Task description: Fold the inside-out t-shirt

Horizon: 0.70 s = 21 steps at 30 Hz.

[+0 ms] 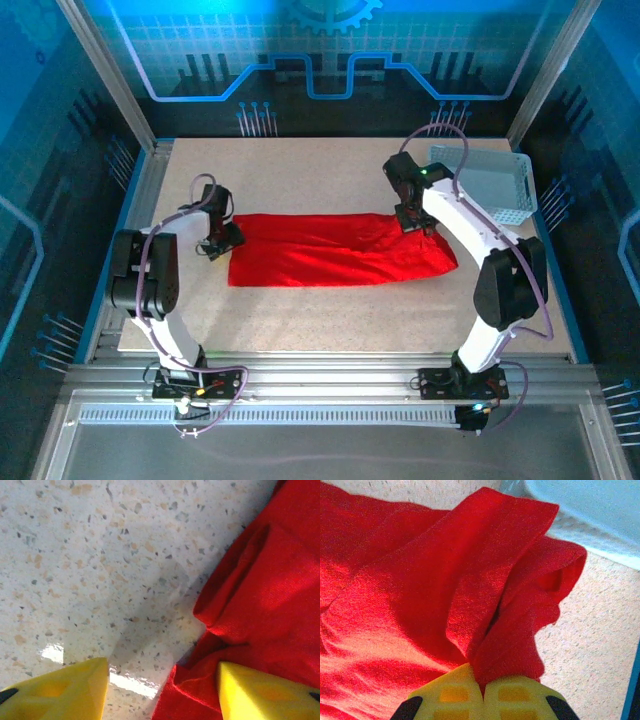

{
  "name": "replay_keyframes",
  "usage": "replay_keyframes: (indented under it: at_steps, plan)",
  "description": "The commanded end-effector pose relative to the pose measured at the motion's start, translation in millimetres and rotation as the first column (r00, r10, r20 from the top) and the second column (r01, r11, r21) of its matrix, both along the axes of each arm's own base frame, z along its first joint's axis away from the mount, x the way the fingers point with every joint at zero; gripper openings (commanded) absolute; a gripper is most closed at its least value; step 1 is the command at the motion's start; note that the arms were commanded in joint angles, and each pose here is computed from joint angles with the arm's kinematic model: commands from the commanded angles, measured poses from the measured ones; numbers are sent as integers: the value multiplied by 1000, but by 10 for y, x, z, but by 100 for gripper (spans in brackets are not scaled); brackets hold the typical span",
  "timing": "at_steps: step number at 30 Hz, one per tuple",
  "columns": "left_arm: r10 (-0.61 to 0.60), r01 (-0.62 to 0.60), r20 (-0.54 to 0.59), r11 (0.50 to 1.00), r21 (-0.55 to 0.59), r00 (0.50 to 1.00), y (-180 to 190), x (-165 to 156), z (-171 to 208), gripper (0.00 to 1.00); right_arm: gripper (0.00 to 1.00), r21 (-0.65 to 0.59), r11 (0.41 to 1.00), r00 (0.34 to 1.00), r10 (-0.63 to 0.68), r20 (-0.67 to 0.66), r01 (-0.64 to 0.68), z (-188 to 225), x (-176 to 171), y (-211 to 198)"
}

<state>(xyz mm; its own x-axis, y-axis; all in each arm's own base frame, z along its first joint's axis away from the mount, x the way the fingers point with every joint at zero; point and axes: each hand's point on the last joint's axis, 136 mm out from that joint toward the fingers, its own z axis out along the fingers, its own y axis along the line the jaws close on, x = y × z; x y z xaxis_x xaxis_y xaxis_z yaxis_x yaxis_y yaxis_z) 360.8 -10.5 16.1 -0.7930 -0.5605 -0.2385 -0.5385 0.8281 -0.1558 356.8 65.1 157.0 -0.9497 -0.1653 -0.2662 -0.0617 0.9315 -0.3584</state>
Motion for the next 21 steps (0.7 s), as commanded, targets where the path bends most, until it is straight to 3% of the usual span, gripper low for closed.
replay_keyframes:
  at_steps: [1, 12, 16, 21]
  plan:
    - [-111, 100, -70, 985, -139, 991, -542, -334, -131, 57, 0, -86, 996, 999, 31, -13, -32, 210, 11, -82]
    - [-197, 189, -11, 956, -222, 980, -1315, -942, -29, 48, 0, -236, 954, 982, 179, -55, -187, 433, 126, 264]
    - [-207, 206, 19, 953, -224, 978, -1395, -1100, 33, 47, 0, -288, 927, 971, 224, -85, -239, 421, 194, 523]
    - [-202, 199, 16, 948, -249, 979, -1389, -1252, 32, 47, 0, -255, 918, 953, 285, -106, -303, 423, 195, 1024]
